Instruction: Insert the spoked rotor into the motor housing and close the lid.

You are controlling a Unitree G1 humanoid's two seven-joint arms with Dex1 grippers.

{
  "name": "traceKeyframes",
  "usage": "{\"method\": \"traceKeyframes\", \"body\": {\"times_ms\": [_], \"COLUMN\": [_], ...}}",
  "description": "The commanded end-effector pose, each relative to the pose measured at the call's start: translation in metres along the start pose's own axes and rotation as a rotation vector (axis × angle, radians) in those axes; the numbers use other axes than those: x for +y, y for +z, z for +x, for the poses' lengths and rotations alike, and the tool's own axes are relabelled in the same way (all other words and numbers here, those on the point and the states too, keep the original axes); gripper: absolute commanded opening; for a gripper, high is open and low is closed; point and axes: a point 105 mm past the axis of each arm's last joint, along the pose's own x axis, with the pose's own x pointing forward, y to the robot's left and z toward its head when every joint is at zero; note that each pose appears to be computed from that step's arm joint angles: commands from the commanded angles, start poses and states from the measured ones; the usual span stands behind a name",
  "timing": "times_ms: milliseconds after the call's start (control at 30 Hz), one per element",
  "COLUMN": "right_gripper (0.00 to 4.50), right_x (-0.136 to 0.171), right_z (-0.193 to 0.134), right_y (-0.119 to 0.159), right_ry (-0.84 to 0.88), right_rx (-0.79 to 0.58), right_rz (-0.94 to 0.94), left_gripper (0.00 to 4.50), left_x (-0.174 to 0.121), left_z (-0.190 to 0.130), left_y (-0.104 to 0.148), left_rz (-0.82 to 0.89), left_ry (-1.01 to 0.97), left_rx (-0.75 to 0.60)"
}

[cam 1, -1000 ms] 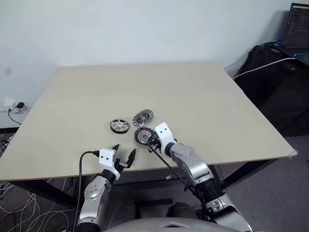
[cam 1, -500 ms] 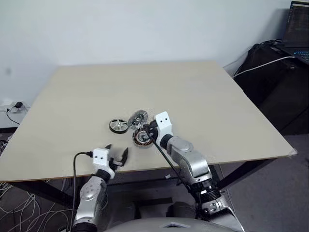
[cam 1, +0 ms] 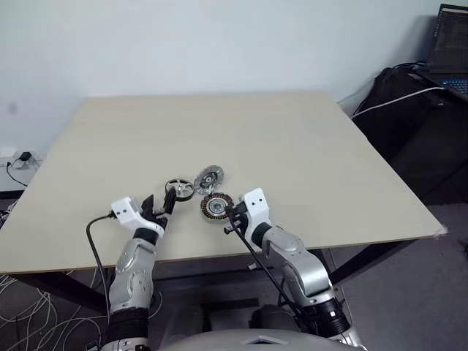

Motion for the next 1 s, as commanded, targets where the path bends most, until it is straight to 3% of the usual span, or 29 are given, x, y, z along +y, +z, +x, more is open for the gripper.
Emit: {"method": "traceKeyframes", "body": {"times_ms": [33, 433, 767, 1000], "right_gripper": [0.02, 0.02, 0.02, 0.02], "right_x": [-0.003, -0.006, -0.006, -0.007], "right_z": [-0.005, -0.005, -0.005, -0.006], "right_y": [0.020, 0.018, 0.015, 0.016], "right_ry": [-0.023, -0.043, -0.047, -0.054], "right_rx": [-0.074, -0.069, -0.061, -0.067], "right_rz": [0.001, 0.020, 0.030, 0.036], "left_gripper": [4.50, 4.50, 4.50, 4.50], "left_x": [-0.013, 0.000, 0.008, -0.002], "left_z": [0.009, 0.013, 0.015, 0.023], "left_y": [0.007, 0.015, 0.002, -0.008], "left_rz": [-0.046, -0.093, -0.131, -0.211], "left_ry": [-0.027, 0.145, 0.212, 0.193], "left_rx": [-0.002, -0.008, 0.067, 0.123]}}
